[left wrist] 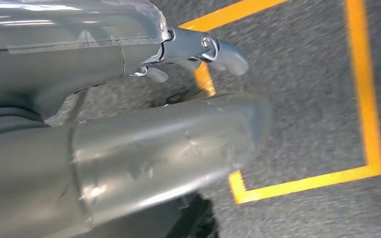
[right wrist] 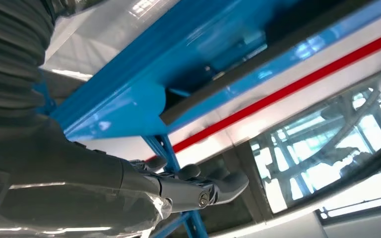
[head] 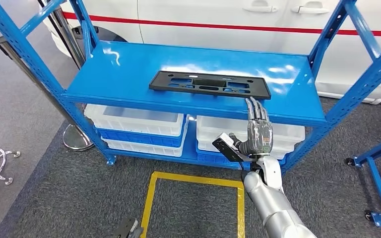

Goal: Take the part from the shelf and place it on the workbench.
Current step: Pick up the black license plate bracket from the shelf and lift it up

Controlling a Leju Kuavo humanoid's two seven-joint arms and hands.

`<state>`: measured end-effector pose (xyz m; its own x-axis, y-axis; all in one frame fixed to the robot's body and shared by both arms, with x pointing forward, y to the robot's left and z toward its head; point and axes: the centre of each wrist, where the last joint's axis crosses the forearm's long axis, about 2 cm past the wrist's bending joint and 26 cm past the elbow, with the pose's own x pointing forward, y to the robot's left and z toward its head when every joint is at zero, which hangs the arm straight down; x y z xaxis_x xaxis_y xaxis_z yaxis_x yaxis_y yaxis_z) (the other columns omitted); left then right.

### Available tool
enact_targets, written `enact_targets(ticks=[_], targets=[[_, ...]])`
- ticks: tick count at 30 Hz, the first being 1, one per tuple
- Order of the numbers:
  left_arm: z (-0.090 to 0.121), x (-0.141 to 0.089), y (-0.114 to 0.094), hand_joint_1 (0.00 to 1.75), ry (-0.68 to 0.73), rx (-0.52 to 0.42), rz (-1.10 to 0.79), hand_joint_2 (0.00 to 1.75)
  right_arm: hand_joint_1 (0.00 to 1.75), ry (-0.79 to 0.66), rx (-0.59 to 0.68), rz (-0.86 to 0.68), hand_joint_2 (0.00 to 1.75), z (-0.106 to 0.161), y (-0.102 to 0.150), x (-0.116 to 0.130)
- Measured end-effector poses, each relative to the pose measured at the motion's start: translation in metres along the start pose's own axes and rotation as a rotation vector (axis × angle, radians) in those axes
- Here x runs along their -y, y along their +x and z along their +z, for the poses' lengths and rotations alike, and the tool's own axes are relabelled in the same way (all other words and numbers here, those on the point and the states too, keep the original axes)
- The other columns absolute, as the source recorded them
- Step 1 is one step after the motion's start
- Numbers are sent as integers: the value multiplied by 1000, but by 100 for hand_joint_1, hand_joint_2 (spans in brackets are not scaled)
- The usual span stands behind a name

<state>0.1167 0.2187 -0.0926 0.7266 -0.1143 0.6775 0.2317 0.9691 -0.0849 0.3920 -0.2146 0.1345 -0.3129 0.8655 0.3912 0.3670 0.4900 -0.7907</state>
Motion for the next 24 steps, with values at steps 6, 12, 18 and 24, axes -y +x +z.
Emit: enact_targets(ticks=[6,12,18,24], targets=[[-4,1,7,0,4,13,-5,0,0,-18,-1,-10,175,-4,-1,3],[-3,2,6,0,-9,18,-5,0,0,-11,-8,-6,175,-1,-4,3],[-5,2,10,0,-27,40,-12,0,0,3,19,18,175,-5,-2,2],[-6,2,11,0,-40,47,-22,0,0,49,78,65,175,-9,14,-3]])
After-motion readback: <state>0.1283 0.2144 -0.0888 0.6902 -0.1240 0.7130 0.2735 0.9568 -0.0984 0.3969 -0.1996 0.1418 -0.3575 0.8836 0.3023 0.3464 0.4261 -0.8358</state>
